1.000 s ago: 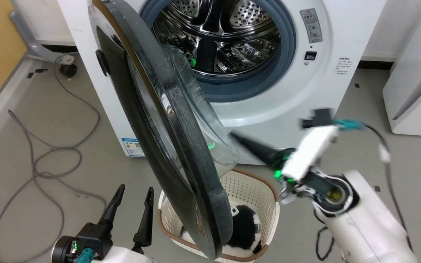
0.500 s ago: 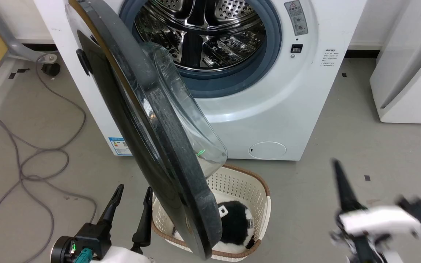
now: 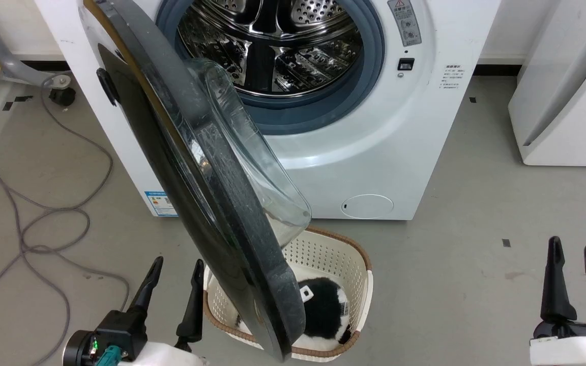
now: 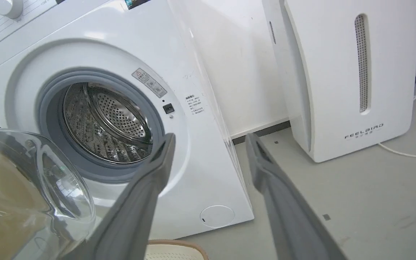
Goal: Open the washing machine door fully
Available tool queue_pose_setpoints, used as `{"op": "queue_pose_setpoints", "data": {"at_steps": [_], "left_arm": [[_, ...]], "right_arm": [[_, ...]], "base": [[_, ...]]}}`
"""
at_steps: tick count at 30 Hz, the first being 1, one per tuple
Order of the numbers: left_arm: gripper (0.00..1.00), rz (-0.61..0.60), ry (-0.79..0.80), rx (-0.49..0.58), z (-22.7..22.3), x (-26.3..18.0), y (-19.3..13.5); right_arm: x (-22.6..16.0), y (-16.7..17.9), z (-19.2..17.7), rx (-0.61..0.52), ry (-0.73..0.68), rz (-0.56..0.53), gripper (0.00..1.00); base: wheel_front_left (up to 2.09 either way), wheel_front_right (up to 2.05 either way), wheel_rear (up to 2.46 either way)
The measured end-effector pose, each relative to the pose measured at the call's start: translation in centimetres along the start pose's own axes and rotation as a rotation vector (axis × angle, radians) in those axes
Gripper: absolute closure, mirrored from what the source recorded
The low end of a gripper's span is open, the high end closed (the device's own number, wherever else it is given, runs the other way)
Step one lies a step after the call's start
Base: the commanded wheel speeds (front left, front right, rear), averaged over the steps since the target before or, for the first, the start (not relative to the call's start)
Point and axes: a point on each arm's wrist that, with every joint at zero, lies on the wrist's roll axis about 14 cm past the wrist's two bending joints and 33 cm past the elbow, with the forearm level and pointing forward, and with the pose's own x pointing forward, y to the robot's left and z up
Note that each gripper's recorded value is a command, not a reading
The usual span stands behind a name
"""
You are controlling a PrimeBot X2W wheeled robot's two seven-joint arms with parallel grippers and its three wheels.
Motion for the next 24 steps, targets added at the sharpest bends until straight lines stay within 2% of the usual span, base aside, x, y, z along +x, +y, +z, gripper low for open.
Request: {"op": "queue_pose_setpoints", "data": {"at_steps": [5,8,16,23,24], "left_arm": [[0.00,0.010,-0.007,0.002,0.3,-0.2,0.3],[0.00,0.014,-0.012,0.003,0.4,-0.2,0.4],[0.00,0.011,-0.017,0.012,0.6,-0.3,0.4],[0.00,0.009,-0.007,0.012,0.3,-0.4,0.3],[0.39,0.008,-0.004,0.011,0.2,-0.5,0.3]], "right_arm": [[-0.2,3.3,1.5,-0.192,-0.036,0.127,0.00],[-0.8,5.0,0.6,-0.256,0.014,0.186,0.00],[-2.2,4.9,-2.0,-0.283,0.135,0.196,0.00],[-2.5,4.7,-2.9,-0.281,0.158,0.192,0.00],[-2.5,4.7,-2.9,-0.281,0.158,0.192,0.00]], "base": [[0.00,0.00,0.00],[0.00,0.00,0.00],[0.00,0.00,0.00],[0.00,0.00,0.00],[0.00,0.00,0.00]]}}
